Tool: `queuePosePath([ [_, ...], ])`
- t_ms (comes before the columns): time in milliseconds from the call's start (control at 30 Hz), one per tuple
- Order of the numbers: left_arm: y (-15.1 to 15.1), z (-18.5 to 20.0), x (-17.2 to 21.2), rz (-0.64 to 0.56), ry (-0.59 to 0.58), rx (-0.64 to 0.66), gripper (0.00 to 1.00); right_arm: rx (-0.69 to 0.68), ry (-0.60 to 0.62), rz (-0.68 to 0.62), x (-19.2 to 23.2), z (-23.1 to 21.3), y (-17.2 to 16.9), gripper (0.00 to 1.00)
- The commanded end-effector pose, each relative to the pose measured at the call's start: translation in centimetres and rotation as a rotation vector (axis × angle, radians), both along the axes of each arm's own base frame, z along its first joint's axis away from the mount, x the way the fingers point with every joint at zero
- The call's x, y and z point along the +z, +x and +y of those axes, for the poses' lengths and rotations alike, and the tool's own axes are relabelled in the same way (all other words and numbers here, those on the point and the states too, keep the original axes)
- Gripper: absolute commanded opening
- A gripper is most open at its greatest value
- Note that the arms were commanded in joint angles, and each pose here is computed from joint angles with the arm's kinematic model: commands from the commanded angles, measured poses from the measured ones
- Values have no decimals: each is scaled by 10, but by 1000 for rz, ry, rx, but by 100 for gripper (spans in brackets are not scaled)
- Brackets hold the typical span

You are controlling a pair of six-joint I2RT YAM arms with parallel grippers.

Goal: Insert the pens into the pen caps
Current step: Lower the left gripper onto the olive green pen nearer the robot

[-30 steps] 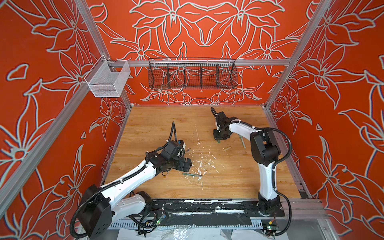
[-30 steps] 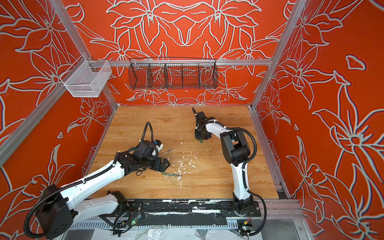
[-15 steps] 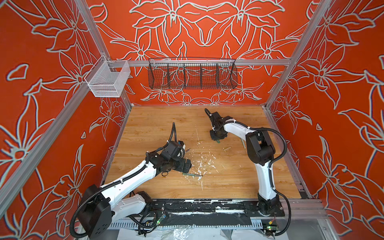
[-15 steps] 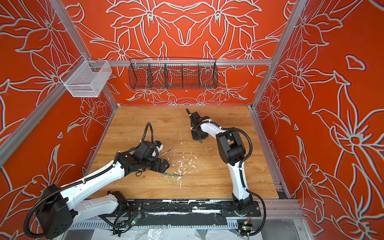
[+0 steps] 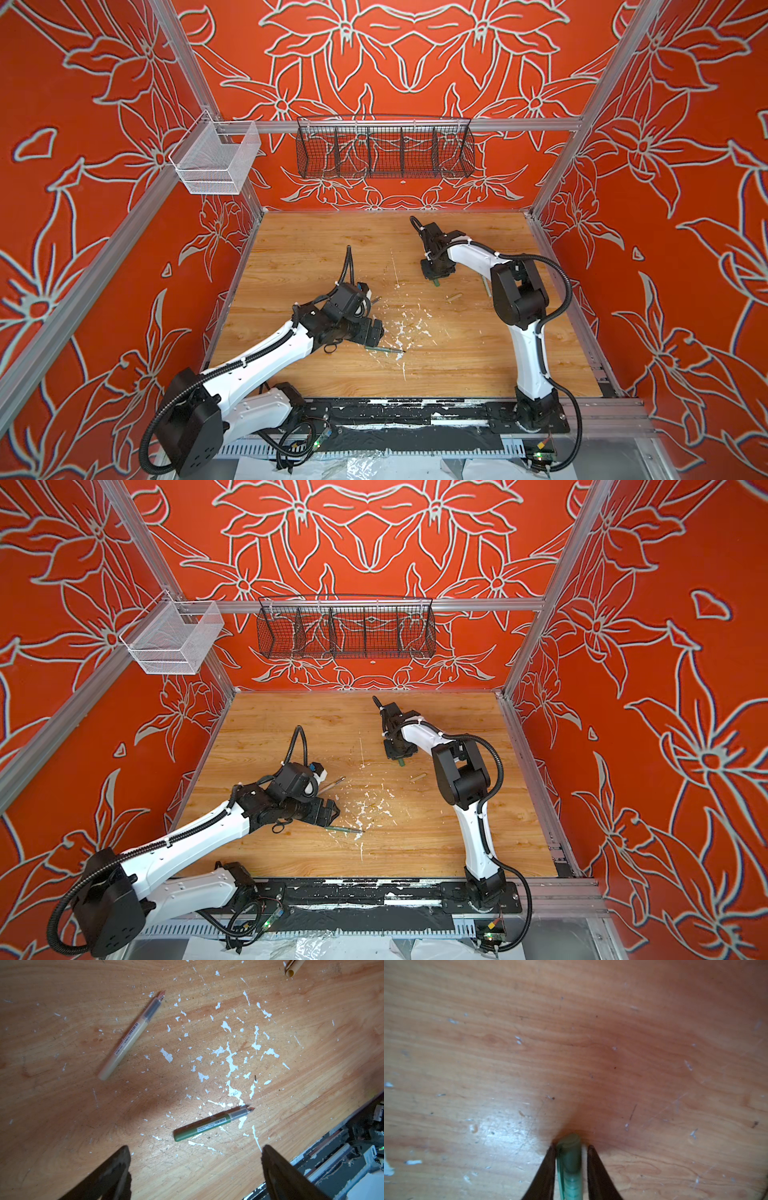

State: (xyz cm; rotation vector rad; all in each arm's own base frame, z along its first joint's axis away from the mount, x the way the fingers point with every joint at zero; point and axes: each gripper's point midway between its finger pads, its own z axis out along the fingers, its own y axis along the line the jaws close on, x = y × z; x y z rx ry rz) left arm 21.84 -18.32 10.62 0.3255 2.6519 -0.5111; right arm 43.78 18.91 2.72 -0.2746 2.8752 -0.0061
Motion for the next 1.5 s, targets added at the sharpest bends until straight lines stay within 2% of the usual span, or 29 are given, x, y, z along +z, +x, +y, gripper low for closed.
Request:
queuePosePath([
  [0, 0, -1, -5, 13, 8, 9, 97, 3, -2, 63, -13, -3, -9, 25],
  [233, 2, -1, -6, 24, 16, 22, 97, -25, -20, 50, -8, -13, -8, 22],
  [467, -4, -3, -20, 103, 54, 16, 97, -43, 32, 35, 1, -15, -11, 18],
  [667, -20, -20, -39, 211, 98, -85, 97, -46, 120, 32, 14, -6, -15, 17],
  [733, -25, -24, -44, 235, 133, -119, 100, -46, 134, 26, 17, -5, -17, 17],
  [867, -31, -29, -49, 243, 217, -192, 98, -46, 153, 21, 22, -5, -23, 17],
  [1033, -27, -17, -54, 213, 388, -210, 99, -47, 174, 12, 26, -7, -31, 17],
  [1233, -24, -18, -68, 240, 493, -277, 98, -45, 217, 2, 33, -3, -38, 17],
  [1467, -26, -20, -82, 274, 556, -330, 95, -44, 268, -11, 42, 2, -44, 17],
])
